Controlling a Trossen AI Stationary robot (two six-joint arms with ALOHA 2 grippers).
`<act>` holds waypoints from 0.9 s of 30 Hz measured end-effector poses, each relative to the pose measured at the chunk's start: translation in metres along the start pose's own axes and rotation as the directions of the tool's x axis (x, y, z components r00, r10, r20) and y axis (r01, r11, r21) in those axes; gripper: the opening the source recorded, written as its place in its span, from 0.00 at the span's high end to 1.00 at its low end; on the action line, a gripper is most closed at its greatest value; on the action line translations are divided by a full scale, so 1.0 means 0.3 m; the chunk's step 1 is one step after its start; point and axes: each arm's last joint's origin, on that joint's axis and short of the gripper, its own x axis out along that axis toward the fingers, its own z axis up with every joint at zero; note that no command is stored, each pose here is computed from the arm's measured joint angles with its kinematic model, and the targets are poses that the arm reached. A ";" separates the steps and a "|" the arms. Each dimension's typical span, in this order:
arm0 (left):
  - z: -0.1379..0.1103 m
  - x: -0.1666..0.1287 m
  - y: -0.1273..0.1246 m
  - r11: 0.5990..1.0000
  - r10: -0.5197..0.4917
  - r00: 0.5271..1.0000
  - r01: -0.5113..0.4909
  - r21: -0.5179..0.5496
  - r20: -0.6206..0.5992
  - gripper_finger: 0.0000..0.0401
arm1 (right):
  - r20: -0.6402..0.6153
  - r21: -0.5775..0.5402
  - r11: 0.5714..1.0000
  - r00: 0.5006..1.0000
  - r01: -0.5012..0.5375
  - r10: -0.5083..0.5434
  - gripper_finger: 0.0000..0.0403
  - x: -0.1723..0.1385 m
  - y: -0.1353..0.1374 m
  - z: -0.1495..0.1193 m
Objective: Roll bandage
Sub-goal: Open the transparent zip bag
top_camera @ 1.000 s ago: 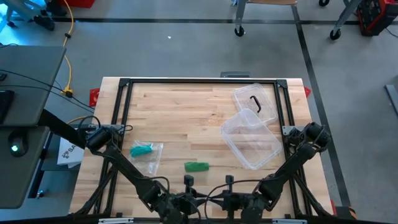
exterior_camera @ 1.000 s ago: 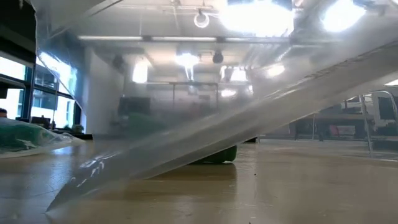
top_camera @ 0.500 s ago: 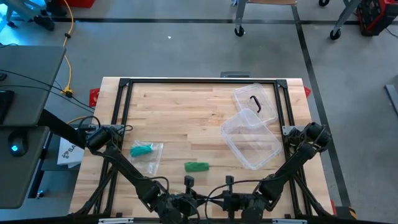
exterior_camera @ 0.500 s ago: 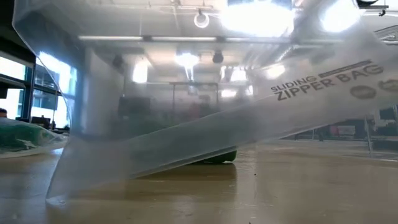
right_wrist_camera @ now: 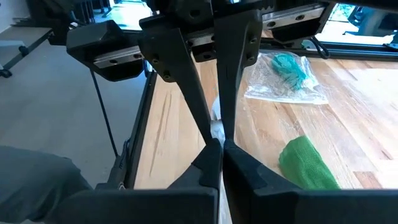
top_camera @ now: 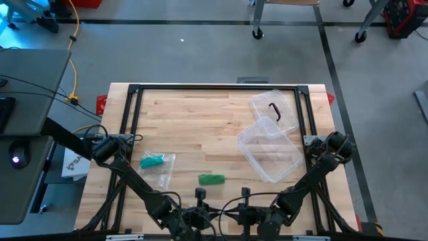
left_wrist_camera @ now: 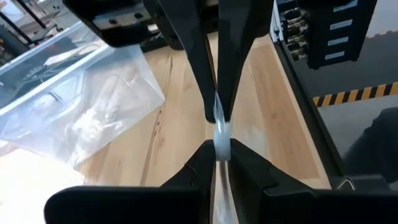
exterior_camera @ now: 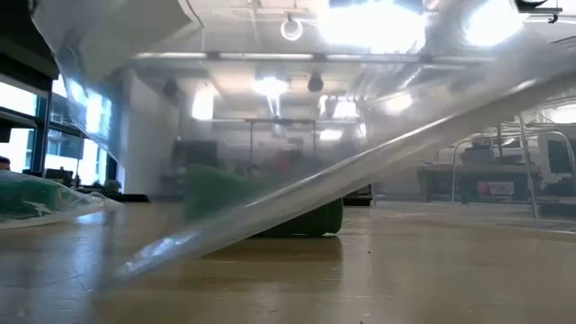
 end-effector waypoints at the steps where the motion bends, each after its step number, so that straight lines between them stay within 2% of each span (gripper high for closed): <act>1: -0.001 0.000 0.000 1.000 -0.001 1.000 0.001 -0.002 -0.002 0.93 | 0.000 0.000 1.000 1.000 0.000 0.000 1.00 0.000 0.000 0.000; 5: -0.003 -0.001 -0.003 1.000 -0.023 1.000 0.024 0.005 -0.009 0.90 | 0.002 0.001 1.000 1.000 -0.002 0.002 1.00 -0.002 0.002 0.000; 10: -0.016 -0.001 -0.002 0.998 -0.059 0.997 0.057 -0.028 -0.047 0.78 | 0.006 0.003 1.000 1.000 0.003 -0.003 1.00 -0.003 0.003 0.001; 16: -0.005 0.000 -0.001 0.998 -0.055 0.998 0.055 -0.028 -0.023 0.66 | 0.006 0.006 1.000 1.000 0.003 -0.003 1.00 -0.002 0.002 0.001; 22: 0.050 -0.021 -0.004 1.000 0.000 0.998 -0.002 0.026 0.060 0.65 | 0.005 0.006 1.000 1.000 0.001 -0.001 1.00 -0.003 0.002 0.001; 27: 0.069 -0.008 0.006 0.999 -0.021 0.996 0.018 0.027 0.089 0.69 | 0.004 0.006 1.000 1.000 -0.001 0.001 1.00 -0.003 0.002 0.001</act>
